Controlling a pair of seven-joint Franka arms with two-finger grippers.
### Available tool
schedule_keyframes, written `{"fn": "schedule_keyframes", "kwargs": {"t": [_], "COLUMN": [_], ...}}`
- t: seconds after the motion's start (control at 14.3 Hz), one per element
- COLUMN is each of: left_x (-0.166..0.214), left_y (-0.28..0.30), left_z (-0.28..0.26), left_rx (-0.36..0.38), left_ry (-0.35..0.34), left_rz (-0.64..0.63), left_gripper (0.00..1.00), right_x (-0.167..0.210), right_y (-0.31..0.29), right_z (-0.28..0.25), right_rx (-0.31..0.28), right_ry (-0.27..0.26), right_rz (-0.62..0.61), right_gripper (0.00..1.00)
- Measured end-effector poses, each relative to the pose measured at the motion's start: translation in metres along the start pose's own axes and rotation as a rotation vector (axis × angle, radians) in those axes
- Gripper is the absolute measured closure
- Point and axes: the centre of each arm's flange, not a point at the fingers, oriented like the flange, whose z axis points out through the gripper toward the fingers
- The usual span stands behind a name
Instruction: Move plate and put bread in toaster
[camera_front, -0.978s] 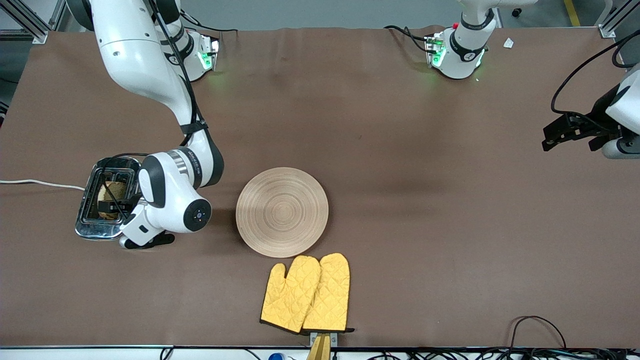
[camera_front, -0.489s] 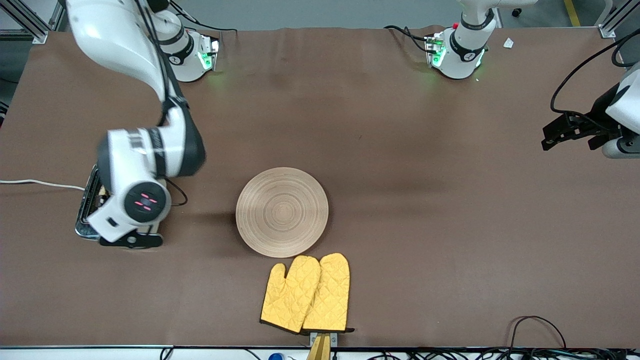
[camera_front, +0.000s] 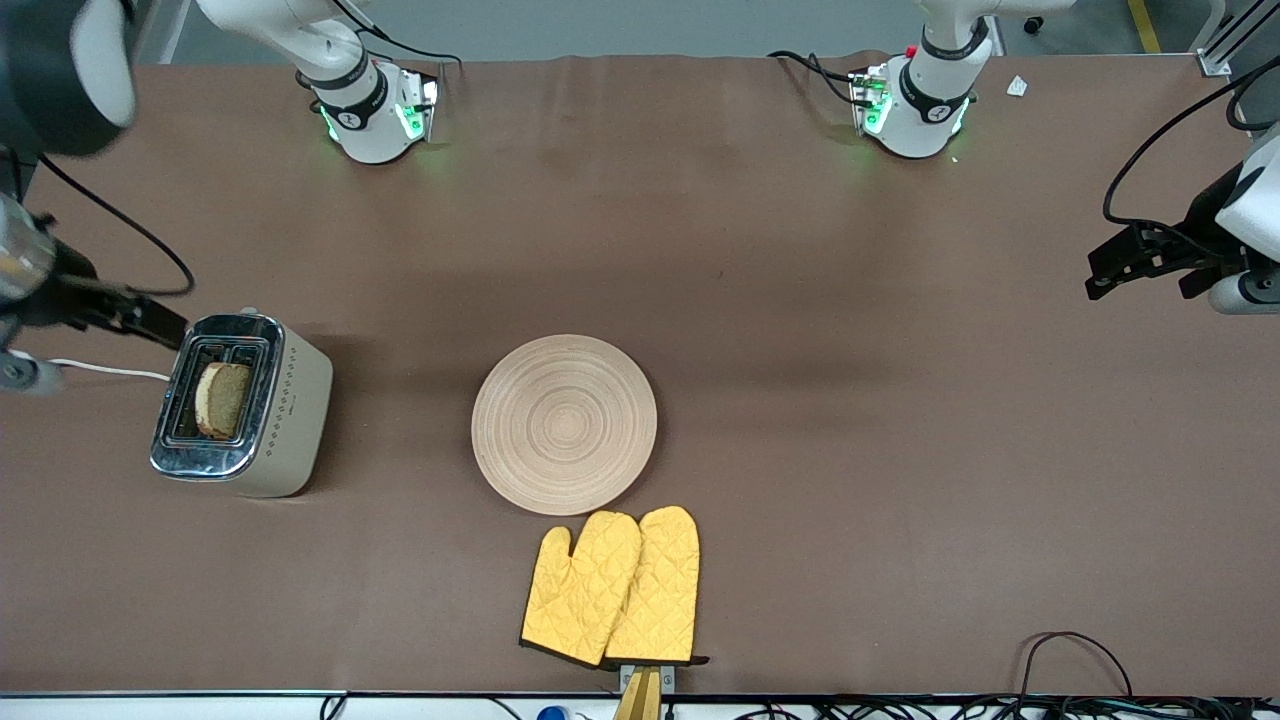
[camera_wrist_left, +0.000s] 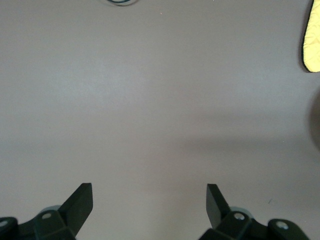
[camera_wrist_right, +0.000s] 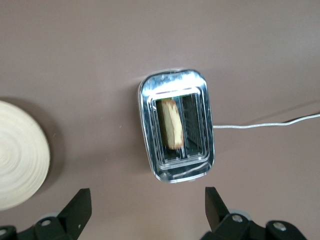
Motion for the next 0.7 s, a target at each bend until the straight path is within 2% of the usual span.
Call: {"fn": "schedule_keyframes", "kwargs": {"t": [0.14,0.35,0.7], "left_x": [0.000,0.000,0.000], "left_y": [0.000,0.000,0.000], "left_z": [0.000,0.000,0.000], "left_rx": [0.000,0.000,0.000], "left_ry": [-0.001,-0.001,-0.001], "left_rz": [0.000,-0.001,-0.001], "left_gripper": [0.00,0.00,0.00], "right_x": [-0.038,-0.089,-0.105], "right_y": [0.018,0.045,0.072], "right_z": [-0.016,-0.013,0.003], "right_rx": [0.034,0.078,0.103], "right_ry": [-0.001,0.003,0.019], "right_rz": [-0.010,-0.011,0.014], "right_gripper": [0.00,0.00,0.00]}}
